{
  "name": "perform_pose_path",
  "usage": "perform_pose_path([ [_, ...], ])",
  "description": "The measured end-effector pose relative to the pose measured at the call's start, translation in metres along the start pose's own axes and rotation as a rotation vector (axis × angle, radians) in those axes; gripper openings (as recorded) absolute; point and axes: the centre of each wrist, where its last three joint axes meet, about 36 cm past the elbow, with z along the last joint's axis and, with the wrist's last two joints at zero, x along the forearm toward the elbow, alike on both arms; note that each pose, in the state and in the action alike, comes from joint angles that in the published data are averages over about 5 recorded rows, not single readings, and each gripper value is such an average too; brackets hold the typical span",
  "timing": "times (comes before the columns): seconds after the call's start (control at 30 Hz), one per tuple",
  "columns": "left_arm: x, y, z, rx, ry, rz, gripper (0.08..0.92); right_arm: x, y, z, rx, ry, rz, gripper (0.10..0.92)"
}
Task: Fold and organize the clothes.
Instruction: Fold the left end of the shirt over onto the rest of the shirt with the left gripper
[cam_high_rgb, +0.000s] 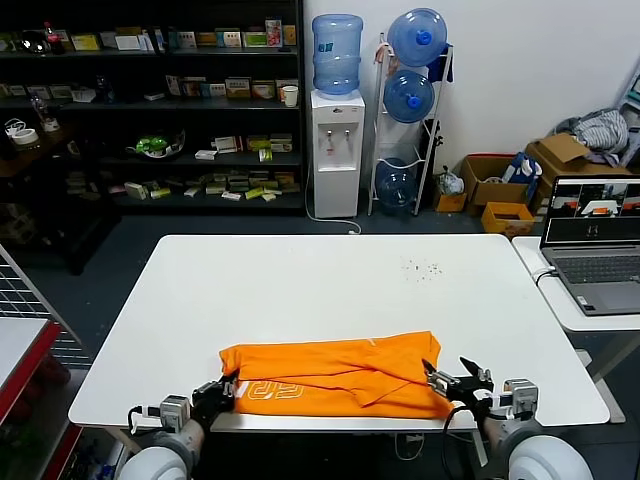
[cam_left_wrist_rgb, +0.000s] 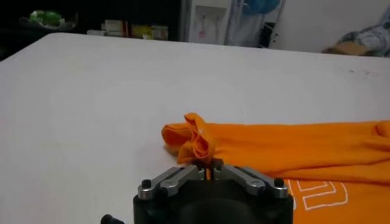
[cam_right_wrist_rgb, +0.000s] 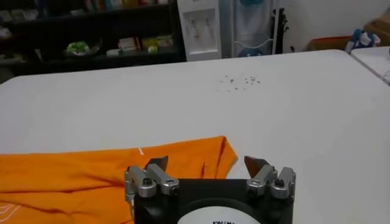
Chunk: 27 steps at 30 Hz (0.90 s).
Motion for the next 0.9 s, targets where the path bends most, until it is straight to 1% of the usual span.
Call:
perform_pose_path([
  [0.13,0.01,0.02,-0.011,-0.01,-0.011,-0.03,0.13,-0.003,0.002,0.001,-0.004,-0.007,-0.004,0.823],
  [0.27,0.023,0.054,-0.024,-0.04,-0.014,-0.089,0.13,-0.008,0.005,0.001,-0.008,-0.014,-0.012,0.823],
  [0.47,0.045,0.116,-0.042,-0.118,-0.018,-0.215,0.13,-0.016,0.013,0.001,-0.009,-0.025,-0.027,0.823],
  [0.57,0.053,0.143,-0.051,-0.158,-0.036,-0.283,0.13,-0.019,0.016,0.001,-0.009,-0.028,-0.033,0.823],
  [0.63,0.058,0.156,-0.056,-0.185,-0.051,-0.316,0.13,-0.02,0.017,0.001,-0.009,-0.029,-0.034,0.823],
  [0.7,0.063,0.162,-0.058,-0.21,-0.065,-0.331,0.13,-0.02,0.017,0.001,-0.008,-0.03,-0.032,0.823],
  [0.77,0.066,0.161,-0.06,-0.229,-0.077,-0.329,0.13,-0.02,0.018,0.002,-0.007,-0.03,-0.029,0.823],
  [0.83,0.069,0.152,-0.061,-0.233,-0.086,-0.308,0.13,-0.02,0.018,0.003,-0.007,-0.03,-0.026,0.823],
  [0.9,0.07,0.136,-0.062,-0.215,-0.09,-0.27,0.13,-0.02,0.019,0.004,-0.008,-0.029,-0.022,0.823],
])
